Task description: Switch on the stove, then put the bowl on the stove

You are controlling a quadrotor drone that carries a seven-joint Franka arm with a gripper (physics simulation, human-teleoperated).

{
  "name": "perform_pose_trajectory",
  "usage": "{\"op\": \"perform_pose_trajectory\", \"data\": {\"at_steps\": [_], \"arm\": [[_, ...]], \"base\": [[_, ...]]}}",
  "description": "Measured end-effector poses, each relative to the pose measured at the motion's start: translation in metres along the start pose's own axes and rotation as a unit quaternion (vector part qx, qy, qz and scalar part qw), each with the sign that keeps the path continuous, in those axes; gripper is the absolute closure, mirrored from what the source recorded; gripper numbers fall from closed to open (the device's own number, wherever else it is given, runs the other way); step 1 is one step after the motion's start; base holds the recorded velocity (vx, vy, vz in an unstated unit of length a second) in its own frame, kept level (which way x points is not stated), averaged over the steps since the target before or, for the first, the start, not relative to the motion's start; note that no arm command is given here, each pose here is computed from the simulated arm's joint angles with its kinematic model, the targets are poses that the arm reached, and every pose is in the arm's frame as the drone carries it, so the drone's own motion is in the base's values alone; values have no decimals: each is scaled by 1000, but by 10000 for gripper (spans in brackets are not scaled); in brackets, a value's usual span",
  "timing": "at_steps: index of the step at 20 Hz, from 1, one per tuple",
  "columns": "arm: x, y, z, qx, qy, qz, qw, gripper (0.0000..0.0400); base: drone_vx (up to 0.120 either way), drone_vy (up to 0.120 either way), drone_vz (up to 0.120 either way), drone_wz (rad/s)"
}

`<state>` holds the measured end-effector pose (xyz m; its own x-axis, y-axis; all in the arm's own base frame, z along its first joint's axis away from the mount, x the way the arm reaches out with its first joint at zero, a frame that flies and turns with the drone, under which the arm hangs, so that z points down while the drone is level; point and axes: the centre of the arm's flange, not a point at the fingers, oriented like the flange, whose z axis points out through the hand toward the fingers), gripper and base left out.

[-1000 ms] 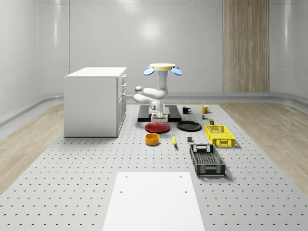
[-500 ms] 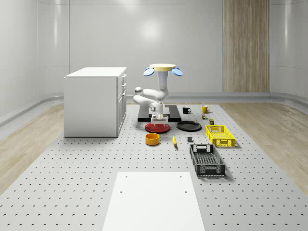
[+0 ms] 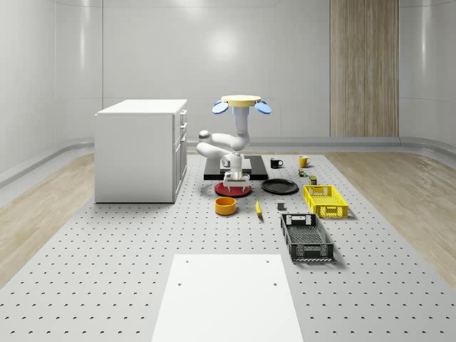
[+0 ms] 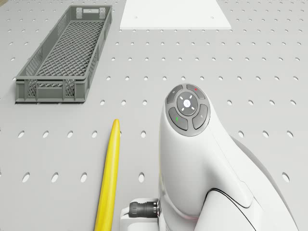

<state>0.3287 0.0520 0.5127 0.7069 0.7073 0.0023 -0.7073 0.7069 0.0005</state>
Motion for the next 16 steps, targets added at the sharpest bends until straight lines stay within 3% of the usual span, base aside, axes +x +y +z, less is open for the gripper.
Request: {"op": "perform_pose_trajectory", "data": {"at_steps": [8, 16], "arm": [[0, 0, 0, 0, 0, 0, 1000, 0], [0, 0, 21, 0, 0, 0, 1000, 0]], "base": [[120, 0, 0, 0], [5, 0, 0, 0]]}}
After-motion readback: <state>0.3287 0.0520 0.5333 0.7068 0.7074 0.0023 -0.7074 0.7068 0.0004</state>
